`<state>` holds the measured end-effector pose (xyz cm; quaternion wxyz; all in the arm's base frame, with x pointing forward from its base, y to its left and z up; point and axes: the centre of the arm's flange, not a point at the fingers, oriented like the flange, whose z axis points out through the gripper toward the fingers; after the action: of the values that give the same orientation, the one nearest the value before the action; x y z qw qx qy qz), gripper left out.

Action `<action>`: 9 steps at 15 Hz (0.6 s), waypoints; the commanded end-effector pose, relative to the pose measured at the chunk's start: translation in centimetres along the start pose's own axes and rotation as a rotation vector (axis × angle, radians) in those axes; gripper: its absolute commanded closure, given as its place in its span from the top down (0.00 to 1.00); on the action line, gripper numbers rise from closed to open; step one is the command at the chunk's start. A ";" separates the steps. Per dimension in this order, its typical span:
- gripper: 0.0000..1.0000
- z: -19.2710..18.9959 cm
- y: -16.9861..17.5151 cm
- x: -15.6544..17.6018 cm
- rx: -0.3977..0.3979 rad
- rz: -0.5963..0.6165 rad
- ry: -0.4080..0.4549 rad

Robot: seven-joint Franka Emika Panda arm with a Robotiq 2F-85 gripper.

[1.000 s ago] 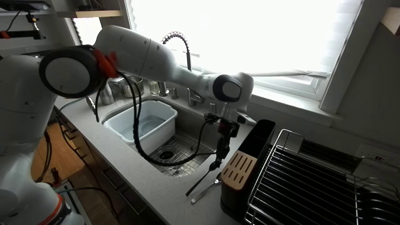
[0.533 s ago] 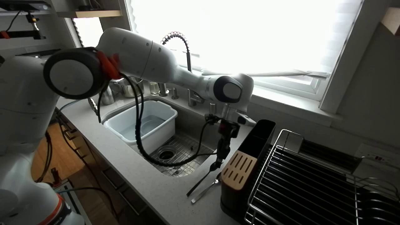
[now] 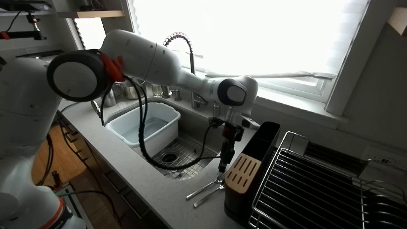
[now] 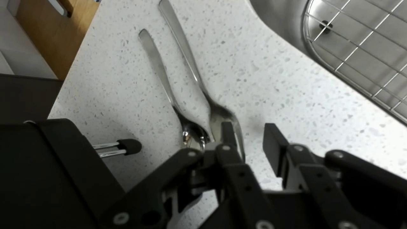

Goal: Remove the spoons from the rack and put them on the side of the rack

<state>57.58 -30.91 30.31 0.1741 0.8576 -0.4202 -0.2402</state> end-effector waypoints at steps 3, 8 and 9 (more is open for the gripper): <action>0.77 -1.3 0.3 -0.6 0.046 0.016 0.005; 1.00 -5.1 1.6 -3.9 0.151 0.056 0.018; 1.00 -6.1 2.1 -4.5 0.174 0.068 0.030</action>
<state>58.51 -29.56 34.52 0.1370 0.8622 -0.4431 -0.2038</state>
